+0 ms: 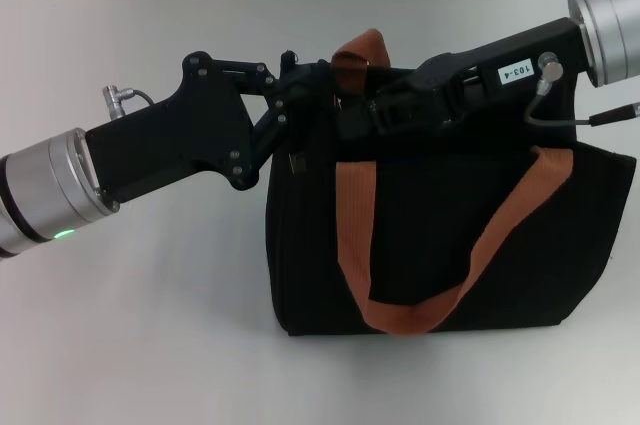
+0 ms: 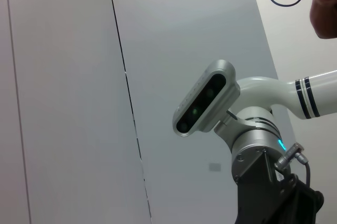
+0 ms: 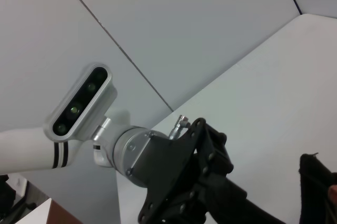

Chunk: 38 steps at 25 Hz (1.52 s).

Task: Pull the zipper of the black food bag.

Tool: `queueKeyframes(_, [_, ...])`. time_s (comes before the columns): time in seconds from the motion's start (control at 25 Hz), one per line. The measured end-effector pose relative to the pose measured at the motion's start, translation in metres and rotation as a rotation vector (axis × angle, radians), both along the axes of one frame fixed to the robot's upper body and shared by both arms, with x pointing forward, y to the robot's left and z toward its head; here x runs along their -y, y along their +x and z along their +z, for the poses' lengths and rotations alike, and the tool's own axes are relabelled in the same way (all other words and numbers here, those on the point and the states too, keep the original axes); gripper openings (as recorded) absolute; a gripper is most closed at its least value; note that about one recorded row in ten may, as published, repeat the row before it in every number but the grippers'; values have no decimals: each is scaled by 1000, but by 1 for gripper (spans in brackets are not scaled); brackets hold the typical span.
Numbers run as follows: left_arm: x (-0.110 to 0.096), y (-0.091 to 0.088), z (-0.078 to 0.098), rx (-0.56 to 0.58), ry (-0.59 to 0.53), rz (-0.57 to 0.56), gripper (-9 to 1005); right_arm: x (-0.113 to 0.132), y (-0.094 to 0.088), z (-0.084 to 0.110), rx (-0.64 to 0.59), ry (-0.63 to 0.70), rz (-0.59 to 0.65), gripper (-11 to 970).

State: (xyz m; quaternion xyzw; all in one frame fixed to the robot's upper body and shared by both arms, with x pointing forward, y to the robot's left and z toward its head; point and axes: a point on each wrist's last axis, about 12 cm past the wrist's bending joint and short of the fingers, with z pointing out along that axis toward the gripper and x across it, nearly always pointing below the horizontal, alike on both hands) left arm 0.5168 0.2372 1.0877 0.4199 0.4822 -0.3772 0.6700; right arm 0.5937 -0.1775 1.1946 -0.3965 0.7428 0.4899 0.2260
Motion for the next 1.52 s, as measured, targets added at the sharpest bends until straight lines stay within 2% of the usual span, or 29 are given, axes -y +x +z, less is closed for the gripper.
queueKeyframes(0.44, [-2, -2, -1, -2, -3, 3, 50, 0, 2, -1, 6, -3, -15, 103])
queueKeyframes(0.64, [-3, -3, -1, -3, -4, 6, 52, 1, 1, 1, 8, 3, -10, 72])
queueKeyframes(1.12, [-3, -4, -2, 1, -1, -1, 55, -1, 1, 0, 4, 4, -8, 80])
queueKeyframes(1.32, [-3, -4, -1, 2, -2, -1, 57, -3, 1, 0, 2, 7, -1, 136])
queueKeyframes(1.52, [-3, -4, -2, 2, -2, 0, 58, -6, 1, 1, 1, 9, 8, 131])
